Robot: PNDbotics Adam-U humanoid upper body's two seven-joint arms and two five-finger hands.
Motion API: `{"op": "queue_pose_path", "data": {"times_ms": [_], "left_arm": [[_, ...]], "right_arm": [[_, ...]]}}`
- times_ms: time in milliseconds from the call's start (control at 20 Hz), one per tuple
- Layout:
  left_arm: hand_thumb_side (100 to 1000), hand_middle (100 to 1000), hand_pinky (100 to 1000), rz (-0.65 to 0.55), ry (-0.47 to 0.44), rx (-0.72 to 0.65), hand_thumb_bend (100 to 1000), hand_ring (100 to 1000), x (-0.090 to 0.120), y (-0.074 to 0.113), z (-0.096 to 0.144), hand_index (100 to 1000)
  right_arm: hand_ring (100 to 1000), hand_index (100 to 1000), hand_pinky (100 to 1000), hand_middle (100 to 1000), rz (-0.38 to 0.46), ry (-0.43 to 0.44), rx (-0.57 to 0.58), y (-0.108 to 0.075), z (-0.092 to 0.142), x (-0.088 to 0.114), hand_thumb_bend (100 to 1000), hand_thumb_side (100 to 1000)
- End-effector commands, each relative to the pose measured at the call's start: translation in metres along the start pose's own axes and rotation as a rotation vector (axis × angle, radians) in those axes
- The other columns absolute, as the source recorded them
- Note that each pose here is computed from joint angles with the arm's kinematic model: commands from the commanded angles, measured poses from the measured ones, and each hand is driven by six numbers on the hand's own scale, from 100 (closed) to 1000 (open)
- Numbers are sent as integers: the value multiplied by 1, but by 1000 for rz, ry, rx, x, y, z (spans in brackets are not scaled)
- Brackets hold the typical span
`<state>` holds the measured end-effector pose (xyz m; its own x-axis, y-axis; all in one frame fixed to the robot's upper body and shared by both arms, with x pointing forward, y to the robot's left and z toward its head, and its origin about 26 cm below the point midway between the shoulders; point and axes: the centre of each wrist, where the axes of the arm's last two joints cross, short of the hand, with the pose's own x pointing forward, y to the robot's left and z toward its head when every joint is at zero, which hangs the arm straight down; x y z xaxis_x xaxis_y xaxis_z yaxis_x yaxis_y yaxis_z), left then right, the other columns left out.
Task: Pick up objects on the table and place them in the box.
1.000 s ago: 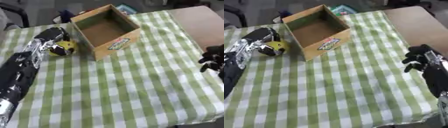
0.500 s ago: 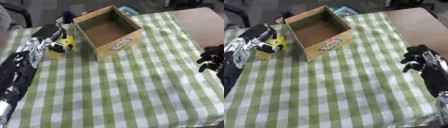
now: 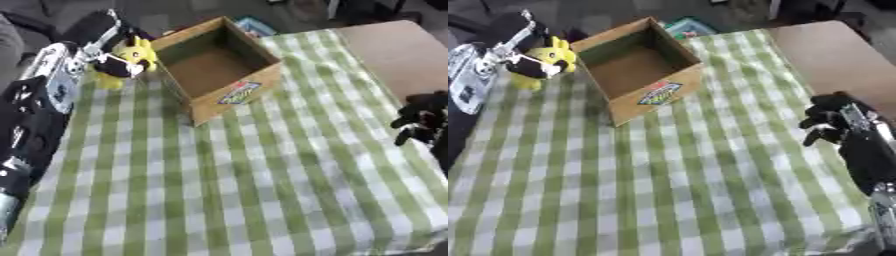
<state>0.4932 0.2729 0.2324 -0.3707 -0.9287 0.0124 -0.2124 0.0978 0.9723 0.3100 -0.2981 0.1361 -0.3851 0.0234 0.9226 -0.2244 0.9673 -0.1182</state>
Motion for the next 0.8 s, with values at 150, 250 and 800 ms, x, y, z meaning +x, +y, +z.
{"op": "queue_pose_path", "data": {"times_ms": [150, 250, 800], "left_arm": [[159, 117, 317, -35, -4, 103, 414, 239, 12, 8, -11, 325], [150, 117, 321, -35, -3, 128, 421, 240, 17, 1, -13, 324], [125, 129, 345, -82, -48, 220, 473, 261, 38, -18, -21, 320]], "right_arm": [[566, 697, 399, 563, 13, -33, 24, -2, -6, 10, 100, 674], [567, 697, 399, 563, 10, -35, 30, -1, -7, 10, 100, 677], [568, 698, 401, 563, -9, -51, 66, 6, -16, 14, 100, 688]]}}
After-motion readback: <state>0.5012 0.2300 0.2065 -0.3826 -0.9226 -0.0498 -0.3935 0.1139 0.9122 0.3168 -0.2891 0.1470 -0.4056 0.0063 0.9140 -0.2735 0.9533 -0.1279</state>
